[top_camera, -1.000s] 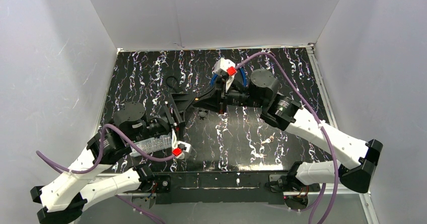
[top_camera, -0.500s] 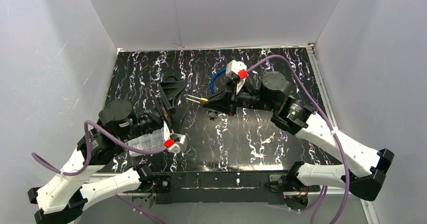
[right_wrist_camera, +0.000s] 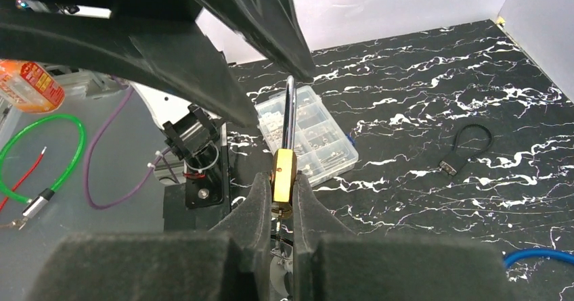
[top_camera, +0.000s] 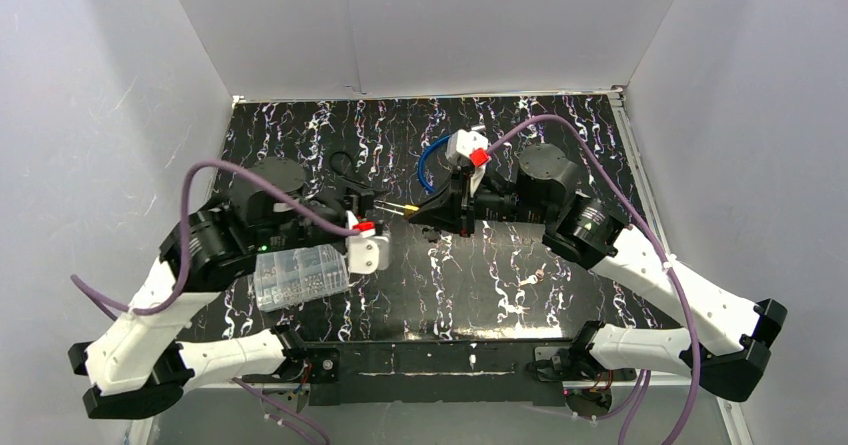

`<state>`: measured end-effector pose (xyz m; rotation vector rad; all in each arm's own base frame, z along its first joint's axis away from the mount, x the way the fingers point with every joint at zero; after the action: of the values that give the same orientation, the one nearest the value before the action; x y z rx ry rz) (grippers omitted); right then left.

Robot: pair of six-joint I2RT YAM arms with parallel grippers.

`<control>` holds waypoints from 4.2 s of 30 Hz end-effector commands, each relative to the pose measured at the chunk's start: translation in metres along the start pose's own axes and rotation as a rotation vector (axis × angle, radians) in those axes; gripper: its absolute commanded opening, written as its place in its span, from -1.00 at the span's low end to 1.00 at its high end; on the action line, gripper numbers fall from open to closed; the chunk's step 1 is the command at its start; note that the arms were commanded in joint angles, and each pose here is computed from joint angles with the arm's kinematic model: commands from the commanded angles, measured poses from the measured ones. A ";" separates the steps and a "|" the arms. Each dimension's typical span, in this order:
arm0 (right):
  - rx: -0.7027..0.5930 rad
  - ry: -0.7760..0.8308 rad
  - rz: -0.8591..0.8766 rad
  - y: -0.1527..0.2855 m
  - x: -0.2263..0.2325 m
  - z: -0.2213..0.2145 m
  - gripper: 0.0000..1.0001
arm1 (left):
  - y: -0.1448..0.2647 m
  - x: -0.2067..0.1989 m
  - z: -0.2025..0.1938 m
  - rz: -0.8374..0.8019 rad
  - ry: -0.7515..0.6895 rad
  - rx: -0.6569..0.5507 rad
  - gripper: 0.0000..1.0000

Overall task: Unlock with the key
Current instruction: Unlock the lock, then place the lock at the center of the board.

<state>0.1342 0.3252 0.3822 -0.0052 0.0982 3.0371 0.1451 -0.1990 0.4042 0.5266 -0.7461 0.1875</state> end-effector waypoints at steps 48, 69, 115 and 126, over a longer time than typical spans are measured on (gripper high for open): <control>-0.365 -0.872 -0.091 0.027 -0.080 -0.011 -0.97 | -0.036 -0.007 -0.057 0.180 -0.691 0.132 -0.33; 0.187 -0.736 -1.105 0.139 -0.256 -0.202 -0.97 | -0.011 0.000 -0.065 0.149 -0.069 0.262 -0.04; 0.491 -1.287 -1.026 0.115 -0.207 -0.358 -0.18 | -0.005 0.001 -0.065 0.155 -0.105 0.269 -0.02; 0.437 -1.157 -1.091 0.127 -0.222 -0.310 0.37 | -0.003 0.005 -0.062 0.160 -0.108 0.270 -0.02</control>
<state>0.3409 0.1701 0.0562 1.2955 0.4407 1.5559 0.1883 -0.1724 0.3553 0.7580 -0.8592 0.3968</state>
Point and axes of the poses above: each gripper's point midway between its finger pads, its own y axis back along the fingers, its own x axis along the line the jaws close on, z = x × y, the point moved 2 cm from there along y, back along the fingers, and after that the axes turned 5 degrees about y, right-handed, at the moved point
